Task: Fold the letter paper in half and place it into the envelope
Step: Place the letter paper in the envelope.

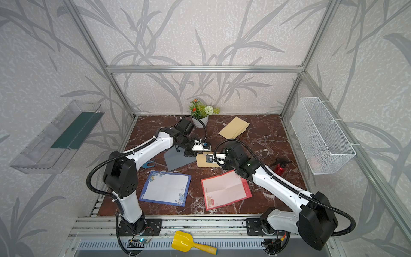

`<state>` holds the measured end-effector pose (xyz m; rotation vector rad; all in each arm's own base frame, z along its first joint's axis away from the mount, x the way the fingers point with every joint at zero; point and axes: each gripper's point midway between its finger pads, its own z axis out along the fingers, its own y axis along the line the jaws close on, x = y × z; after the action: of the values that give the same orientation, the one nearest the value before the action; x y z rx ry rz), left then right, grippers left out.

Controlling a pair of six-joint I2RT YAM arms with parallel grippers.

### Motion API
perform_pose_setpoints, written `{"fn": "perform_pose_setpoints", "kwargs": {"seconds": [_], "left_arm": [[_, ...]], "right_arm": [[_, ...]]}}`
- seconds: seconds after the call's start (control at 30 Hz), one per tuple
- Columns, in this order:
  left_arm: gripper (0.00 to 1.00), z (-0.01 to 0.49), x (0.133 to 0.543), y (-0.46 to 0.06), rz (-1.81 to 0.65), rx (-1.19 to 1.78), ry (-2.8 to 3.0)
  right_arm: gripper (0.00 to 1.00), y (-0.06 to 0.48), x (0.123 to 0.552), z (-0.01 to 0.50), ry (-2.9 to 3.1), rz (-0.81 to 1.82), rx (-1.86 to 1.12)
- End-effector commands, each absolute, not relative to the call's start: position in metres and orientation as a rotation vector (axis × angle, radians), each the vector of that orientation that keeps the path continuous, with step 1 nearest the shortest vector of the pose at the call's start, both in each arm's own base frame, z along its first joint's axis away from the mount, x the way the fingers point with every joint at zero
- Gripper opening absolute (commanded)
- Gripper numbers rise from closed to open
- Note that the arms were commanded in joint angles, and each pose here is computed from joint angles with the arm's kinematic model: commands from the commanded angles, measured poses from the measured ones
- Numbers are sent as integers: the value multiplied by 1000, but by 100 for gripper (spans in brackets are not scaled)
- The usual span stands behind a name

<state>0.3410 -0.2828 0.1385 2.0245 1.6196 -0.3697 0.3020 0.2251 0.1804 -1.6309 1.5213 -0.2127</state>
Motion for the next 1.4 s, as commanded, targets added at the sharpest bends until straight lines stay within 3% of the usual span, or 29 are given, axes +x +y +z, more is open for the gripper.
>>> {"fn": "perform_pose_setpoints", "kwargs": {"seconds": [0.0, 0.37, 1.37], "left_arm": [[0, 142, 335, -283, -409, 2071, 1597], [0, 143, 336, -284, -406, 2065, 1587], [0, 151, 337, -288, -477, 2028, 1571]], "right_arm": [[0, 226, 303, 197, 1464, -228, -1594], [0, 222, 294, 202, 1466, -211, -1608], [0, 223, 299, 159, 1653, -215, -1663]]}}
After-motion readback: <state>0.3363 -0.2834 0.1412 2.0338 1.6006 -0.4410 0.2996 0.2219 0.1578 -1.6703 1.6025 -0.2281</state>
